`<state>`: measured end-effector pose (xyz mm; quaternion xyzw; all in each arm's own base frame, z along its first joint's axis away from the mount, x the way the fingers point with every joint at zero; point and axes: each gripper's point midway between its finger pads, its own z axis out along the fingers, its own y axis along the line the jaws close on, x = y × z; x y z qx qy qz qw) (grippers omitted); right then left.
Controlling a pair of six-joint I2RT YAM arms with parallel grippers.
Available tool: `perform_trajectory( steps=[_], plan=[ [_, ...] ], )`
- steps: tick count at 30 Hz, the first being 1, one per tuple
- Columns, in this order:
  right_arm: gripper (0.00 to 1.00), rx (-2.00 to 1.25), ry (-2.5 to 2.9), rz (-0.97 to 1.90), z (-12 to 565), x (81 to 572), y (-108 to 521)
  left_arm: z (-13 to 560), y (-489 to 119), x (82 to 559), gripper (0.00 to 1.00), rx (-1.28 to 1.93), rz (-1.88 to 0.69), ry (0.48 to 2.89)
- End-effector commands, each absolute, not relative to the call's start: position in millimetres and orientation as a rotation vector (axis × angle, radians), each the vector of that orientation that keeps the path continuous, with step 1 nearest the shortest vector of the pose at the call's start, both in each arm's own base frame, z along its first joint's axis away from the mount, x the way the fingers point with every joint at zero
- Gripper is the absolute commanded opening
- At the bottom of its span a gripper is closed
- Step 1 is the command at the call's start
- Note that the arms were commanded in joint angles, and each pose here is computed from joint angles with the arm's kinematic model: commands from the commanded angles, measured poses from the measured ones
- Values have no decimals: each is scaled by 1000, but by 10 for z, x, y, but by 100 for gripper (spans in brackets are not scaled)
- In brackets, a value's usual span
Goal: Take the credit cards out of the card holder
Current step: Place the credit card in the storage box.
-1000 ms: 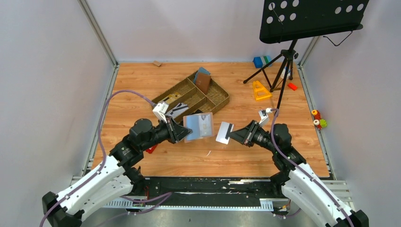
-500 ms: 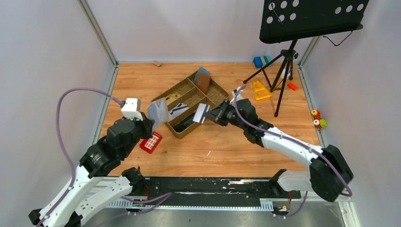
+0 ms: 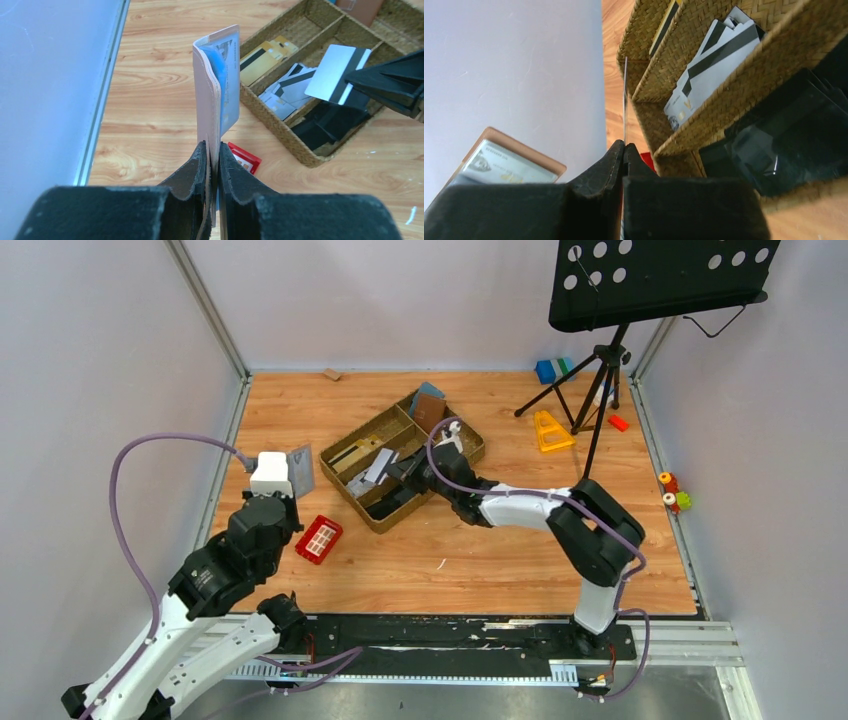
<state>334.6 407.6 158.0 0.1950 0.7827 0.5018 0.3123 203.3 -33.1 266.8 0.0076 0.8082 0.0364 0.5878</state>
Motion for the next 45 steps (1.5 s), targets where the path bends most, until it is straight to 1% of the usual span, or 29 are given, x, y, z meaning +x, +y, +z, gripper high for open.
perform_trajectory(
  steps=[1, 10, 18, 20, 21, 22, 23, 24, 25, 26, 27, 33, 37, 39, 41, 45],
  plan=[
    [0, 541, 1878, 1486, 2002, 3590, 4394, 2784, -315, 2147, 0, 12, 134, 1823],
    [1, 537, 1846, 1414, 1737, 3800, 4581, 2679, -413, 2167, 0, 43, 97, 1842],
    [3, 542, 1829, 1380, 1637, 3824, 4648, 2662, -411, 2152, 0, 41, 83, 1833],
    [4, 540, 1843, 1352, 1582, 3817, 4652, 2652, -427, 2157, 0, 48, 80, 1838],
    [8, 539, 1854, 1349, 1539, 3811, 4659, 2649, -434, 2160, 0, 50, 79, 1840],
    [15, 536, 1853, 1358, 1528, 3806, 4671, 2645, -438, 2162, 0, 52, 78, 1841],
    [23, 529, 1844, 1369, 1535, 3801, 4677, 2643, -440, 2164, 0, 53, 79, 1842],
    [35, 523, 1833, 1372, 1541, 3798, 4676, 2641, -442, 2166, 0, 54, 80, 1843],
    [49, 522, 1825, 1366, 1552, 3801, 4660, 2639, -443, 2166, 0, 55, 81, 1845],
    [58, 518, 1820, 1355, 1571, 3805, 4642, 2627, -442, 2166, 0, 57, 84, 1848],
    [62, 501, 1814, 1344, 1605, 3800, 4627, 2623, -440, 2167, 0, 58, 87, 1850],
    [63, 371, 1718, 1289, 2018, 3677, 4378, 2623, -486, 2169, 0, 80, 70, 1858],
    [63, 144, 1656, 1263, 2304, 3436, 4252, 2629, -622, 2160, 0, 135, -1, 1865],
    [64, 16, 1633, 1253, 2360, 3272, 4188, 2625, -707, 2149, 0, 157, -49, 1874],
    [69, -17, 1647, 1229, 2357, 3160, 4058, 2611, -811, 2138, 0, 162, -113, 1886],
    [76, -200, 1663, 1278, 2508, 2779, 3863, 2562, -1152, 2079, 0, 196, -321, 1913]
  ],
)
